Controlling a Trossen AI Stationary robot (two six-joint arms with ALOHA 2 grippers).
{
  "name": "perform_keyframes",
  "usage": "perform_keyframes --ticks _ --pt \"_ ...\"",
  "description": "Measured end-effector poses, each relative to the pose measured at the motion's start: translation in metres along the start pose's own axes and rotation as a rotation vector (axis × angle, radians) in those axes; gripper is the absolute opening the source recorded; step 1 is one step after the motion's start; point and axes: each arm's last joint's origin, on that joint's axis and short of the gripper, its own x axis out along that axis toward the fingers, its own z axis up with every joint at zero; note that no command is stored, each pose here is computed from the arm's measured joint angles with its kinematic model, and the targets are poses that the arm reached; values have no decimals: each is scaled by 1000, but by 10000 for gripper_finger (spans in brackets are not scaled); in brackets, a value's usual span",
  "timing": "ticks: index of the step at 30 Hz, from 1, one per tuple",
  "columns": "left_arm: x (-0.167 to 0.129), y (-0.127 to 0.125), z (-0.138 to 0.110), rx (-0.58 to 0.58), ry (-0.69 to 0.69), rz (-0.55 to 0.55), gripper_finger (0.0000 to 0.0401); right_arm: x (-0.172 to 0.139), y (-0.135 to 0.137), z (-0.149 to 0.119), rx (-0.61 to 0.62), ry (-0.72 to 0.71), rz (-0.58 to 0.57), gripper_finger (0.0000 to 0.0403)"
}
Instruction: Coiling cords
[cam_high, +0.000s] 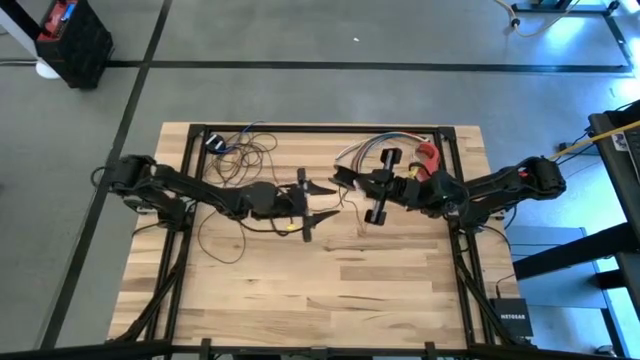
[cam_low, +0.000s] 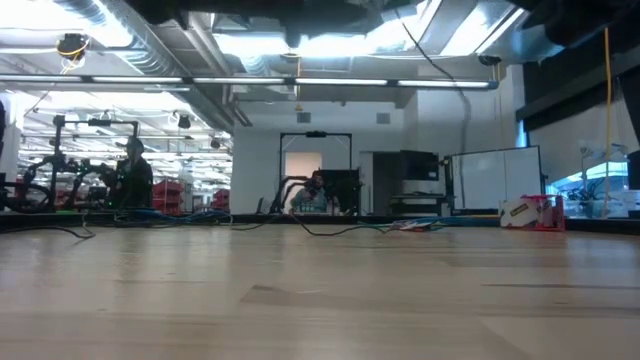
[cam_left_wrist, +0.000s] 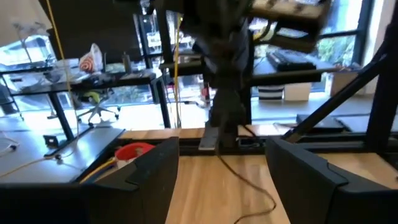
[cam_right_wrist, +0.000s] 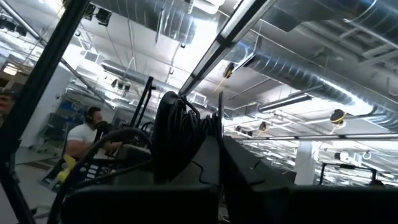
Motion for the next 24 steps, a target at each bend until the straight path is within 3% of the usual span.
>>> perform_keyframes --ticks 9,15,19,24 --pt "36 -8 -11 24 40 113 233 1 4 0 -71 14 21 3" --pt "41 -9 -10 30 48 136 223 1 5 -2 -75 35 31 8" --pt "38 -12 -11 76 78 195 178 1 5 -2 -76 37 32 8" --pt "37 -14 -10 141 81 225 93 1 5 -2 -76 31 40 11"
